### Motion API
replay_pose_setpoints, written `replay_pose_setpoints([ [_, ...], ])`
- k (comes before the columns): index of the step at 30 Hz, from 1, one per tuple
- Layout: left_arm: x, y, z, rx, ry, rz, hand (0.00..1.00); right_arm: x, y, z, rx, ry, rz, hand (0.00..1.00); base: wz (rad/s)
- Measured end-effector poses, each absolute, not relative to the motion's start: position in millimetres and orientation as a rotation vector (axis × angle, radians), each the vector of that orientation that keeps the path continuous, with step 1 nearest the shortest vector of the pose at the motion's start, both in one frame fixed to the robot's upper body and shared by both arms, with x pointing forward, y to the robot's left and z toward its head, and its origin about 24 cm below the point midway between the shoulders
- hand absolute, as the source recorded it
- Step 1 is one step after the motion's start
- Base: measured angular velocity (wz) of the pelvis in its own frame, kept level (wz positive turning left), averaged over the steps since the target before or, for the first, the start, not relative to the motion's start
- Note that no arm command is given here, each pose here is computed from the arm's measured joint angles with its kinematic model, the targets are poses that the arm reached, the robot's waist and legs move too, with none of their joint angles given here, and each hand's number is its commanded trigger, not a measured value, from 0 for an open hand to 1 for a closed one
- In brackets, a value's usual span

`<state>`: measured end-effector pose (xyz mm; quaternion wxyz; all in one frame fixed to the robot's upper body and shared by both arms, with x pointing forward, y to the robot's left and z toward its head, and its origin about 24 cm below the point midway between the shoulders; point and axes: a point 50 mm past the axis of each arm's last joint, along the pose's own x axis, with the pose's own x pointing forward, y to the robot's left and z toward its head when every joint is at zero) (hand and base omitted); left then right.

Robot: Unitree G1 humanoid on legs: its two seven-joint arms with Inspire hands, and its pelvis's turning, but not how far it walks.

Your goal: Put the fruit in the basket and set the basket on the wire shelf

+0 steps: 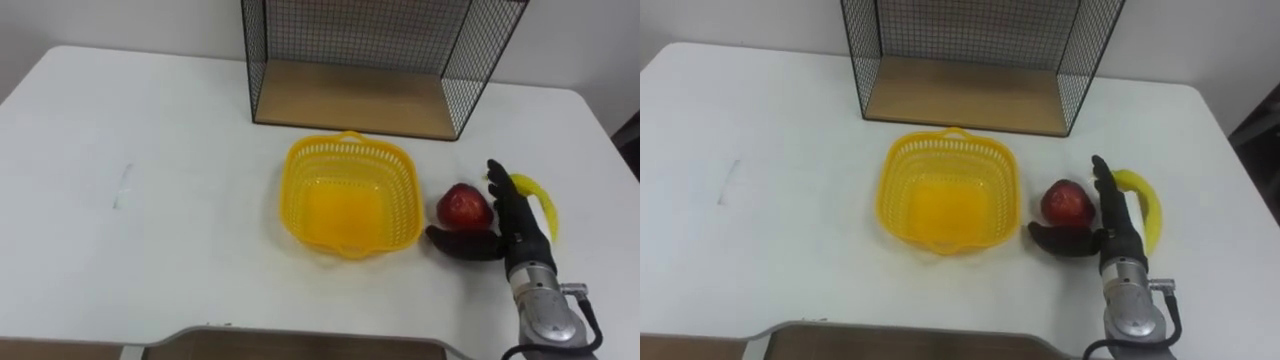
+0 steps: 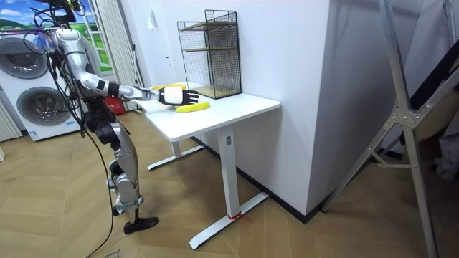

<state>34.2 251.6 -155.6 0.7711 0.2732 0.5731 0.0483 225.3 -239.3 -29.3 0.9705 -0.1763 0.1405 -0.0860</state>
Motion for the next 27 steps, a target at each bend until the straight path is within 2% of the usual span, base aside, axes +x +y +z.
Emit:
replay_pose_setpoints([
  [1,32,252,-156,0.595,1.247,0.108,0.00,225,-239,-30,-0.384,0.288,-0.162,0.00,0.00],
  [2,31,252,-156,0.597,1.247,0.111,0.00,225,-239,-30,-0.393,0.289,-0.155,0.05,0.03],
  [3,31,252,-156,0.601,1.248,0.117,0.00,224,-239,-32,-0.415,0.297,-0.138,0.23,0.05],
  [4,29,253,-156,0.602,1.254,0.118,0.00,223,-240,-36,-0.431,0.312,-0.127,0.98,0.05],
  [5,28,253,-156,0.602,1.257,0.118,0.00,223,-240,-37,-0.440,0.316,-0.122,1.00,0.08],
  [16,24,253,-156,0.605,1.271,0.117,0.00,233,-259,-31,-0.520,0.324,-0.186,1.00,0.03],
  [27,29,253,-156,0.606,1.261,0.119,0.00,232,-258,-34,-0.501,0.337,-0.193,1.00,0.00],
])
